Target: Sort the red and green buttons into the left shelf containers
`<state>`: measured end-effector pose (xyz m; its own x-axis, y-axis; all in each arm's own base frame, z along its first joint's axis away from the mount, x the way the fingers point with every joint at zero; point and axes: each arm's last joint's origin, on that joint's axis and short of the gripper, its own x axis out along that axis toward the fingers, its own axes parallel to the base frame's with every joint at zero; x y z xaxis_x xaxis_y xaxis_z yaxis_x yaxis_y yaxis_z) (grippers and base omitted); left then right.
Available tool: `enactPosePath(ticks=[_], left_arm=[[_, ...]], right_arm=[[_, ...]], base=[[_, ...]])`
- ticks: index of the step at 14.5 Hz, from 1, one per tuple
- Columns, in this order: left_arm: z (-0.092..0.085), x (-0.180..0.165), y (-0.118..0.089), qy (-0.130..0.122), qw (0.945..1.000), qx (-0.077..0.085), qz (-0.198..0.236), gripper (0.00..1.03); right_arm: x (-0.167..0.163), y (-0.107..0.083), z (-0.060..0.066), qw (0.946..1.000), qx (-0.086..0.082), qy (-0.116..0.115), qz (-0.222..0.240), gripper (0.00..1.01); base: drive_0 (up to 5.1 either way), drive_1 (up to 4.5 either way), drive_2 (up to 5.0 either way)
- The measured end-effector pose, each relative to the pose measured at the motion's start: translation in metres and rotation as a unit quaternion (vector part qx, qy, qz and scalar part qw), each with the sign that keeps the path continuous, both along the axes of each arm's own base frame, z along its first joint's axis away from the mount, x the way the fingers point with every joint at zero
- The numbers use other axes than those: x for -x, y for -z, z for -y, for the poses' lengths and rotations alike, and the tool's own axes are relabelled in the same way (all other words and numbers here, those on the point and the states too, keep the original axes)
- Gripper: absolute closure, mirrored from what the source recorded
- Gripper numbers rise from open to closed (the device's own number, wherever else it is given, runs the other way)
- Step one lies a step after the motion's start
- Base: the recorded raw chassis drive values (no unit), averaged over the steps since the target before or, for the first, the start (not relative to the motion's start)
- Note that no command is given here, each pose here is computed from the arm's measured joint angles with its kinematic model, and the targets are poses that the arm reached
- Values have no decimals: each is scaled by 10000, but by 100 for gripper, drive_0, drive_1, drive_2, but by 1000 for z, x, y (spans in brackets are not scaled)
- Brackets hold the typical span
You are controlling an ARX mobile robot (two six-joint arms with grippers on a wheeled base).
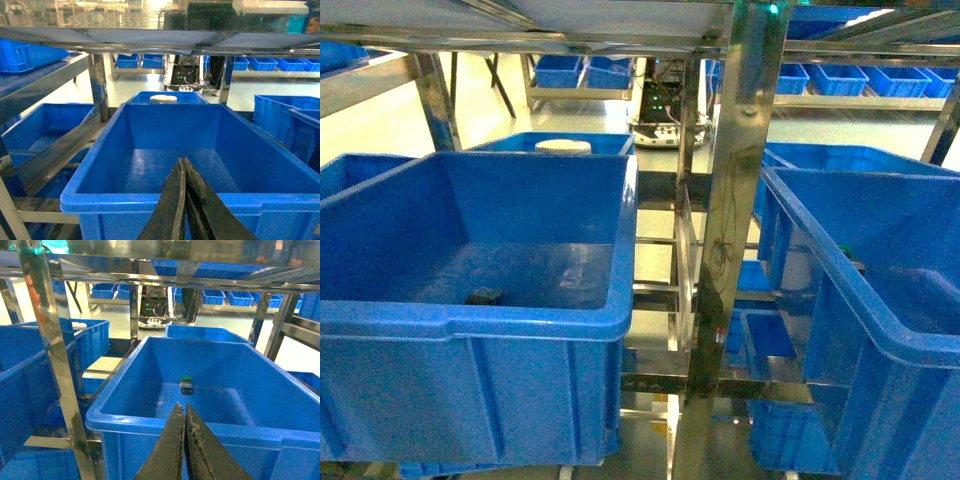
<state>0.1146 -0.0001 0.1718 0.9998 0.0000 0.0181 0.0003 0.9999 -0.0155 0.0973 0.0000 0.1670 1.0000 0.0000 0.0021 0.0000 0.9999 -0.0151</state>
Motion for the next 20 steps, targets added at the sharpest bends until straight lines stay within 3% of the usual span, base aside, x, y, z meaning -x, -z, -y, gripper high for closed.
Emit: enactPosePath(ticks=[5, 7, 8, 14, 15, 16, 20], left_arm=[[0, 6, 1, 2, 10000, 0, -17, 101], [0, 15, 7, 25, 9996, -6, -267, 101], [0, 17, 2, 9, 10000, -8, 11, 101], [0, 17, 4, 4, 10000, -23, -88, 101], [0, 17, 4, 2, 10000, -21, -92, 95], [0, 17, 4, 2, 10000, -23, -88, 82], [0, 17, 4, 2, 10000, -23, -90, 29]], right_arm=[[0, 0, 0, 10000, 0, 0, 0, 99], [0, 0, 0, 10000, 0, 2, -2, 99], [0, 0, 0, 10000, 0, 0, -4, 99], [0, 0, 0, 10000, -2, 0, 2, 99], [0, 0, 0, 10000, -2, 0, 2, 99], [0, 0, 0, 10000, 0, 0, 0, 89], [0, 0, 0, 10000, 0, 0, 2, 36]], base=[[0, 0, 0], [0, 0, 0], [0, 0, 0], [0, 0, 0], [0, 0, 0], [0, 0, 0], [0, 0, 0]])
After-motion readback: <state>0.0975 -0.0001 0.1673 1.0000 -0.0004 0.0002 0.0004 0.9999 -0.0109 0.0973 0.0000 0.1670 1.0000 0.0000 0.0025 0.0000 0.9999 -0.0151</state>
